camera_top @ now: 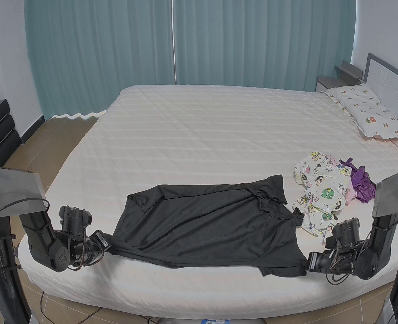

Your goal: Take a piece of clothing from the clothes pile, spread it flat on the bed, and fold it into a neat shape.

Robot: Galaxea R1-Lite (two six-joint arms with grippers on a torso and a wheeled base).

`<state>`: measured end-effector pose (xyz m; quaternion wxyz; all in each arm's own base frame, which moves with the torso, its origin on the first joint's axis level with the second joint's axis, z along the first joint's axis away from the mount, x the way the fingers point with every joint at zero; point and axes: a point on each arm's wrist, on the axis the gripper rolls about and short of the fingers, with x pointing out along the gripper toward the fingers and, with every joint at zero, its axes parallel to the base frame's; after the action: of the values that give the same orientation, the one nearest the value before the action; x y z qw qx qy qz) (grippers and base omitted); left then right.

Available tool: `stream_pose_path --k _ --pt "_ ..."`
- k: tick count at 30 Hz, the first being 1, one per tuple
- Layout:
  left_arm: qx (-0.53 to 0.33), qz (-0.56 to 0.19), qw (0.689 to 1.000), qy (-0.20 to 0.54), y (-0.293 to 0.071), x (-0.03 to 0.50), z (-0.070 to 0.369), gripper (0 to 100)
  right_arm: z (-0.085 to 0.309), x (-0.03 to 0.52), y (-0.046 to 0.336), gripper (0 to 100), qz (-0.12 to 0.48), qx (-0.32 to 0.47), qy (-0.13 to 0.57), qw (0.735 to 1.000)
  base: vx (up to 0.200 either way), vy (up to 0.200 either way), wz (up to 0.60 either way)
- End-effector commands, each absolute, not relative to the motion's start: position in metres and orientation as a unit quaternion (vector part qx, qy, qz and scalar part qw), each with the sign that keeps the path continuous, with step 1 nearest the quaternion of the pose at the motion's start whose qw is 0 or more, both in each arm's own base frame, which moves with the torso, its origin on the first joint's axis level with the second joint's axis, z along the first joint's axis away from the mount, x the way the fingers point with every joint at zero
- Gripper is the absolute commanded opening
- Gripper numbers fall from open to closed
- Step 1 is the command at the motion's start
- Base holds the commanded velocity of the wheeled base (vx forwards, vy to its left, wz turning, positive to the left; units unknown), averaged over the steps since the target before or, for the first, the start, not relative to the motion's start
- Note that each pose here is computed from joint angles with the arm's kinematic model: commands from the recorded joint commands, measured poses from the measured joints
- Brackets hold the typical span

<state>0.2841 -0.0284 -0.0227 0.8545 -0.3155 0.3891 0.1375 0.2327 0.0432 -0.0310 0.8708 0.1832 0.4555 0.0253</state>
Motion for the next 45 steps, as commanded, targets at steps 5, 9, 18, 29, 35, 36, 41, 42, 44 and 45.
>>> stream_pose_path --k 5,9,18,29,35,36,41,42,44,45 --pt "-0.211 0.102 0.857 0.459 -0.038 0.241 -0.029 0 -0.016 0.19 0.027 0 0.015 0.161 0.479 0.863 0.0 0.0 0.0" --pt "-0.163 0.085 0.853 0.489 -0.044 0.225 -0.035 0 -0.018 0.182 0.023 0 0.01 0.154 0.493 0.856 0.0 0.0 0.0" --pt "-0.116 0.095 0.848 0.509 -0.05 0.215 -0.045 0 -0.023 0.175 0.02 0 0.005 0.13 0.528 0.839 0.0 0.0 0.0" --pt "-0.103 0.086 0.842 0.523 -0.054 0.21 -0.051 100 -0.035 0.176 0.021 100 0.014 0.11 0.546 0.83 0.0 0.0 0.0" --pt "-0.114 0.09 0.851 0.504 -0.05 0.213 -0.041 100 -0.023 0.185 0.017 100 0.013 0.123 0.491 0.863 0.0 0.0 0.0" --pt "-0.124 0.093 0.858 0.489 -0.047 0.216 -0.034 100 -0.019 0.187 0.014 100 0.008 0.129 0.477 0.869 0.0 0.0 0.0" --pt "-0.154 0.12 0.884 0.425 -0.021 0.228 0.003 100 -0.001 0.203 0.009 100 0.014 0.164 0.411 0.897 0.0 0.0 0.0" --pt "-0.16 0.126 0.887 0.415 -0.015 0.231 0.011 100 0.003 0.207 0.011 100 0.019 0.181 0.4 0.898 0.0 0.0 0.0" --pt "-0.176 0.127 0.891 0.399 -0.008 0.238 0.026 100 0.009 0.214 0.015 100 0.025 0.214 0.381 0.899 0.0 0.0 0.0" --pt "-0.198 0.116 0.896 0.38 -0.004 0.249 0.04 100 0.014 0.22 0.021 100 0.03 0.245 0.369 0.896 0.0 0.0 0.0"
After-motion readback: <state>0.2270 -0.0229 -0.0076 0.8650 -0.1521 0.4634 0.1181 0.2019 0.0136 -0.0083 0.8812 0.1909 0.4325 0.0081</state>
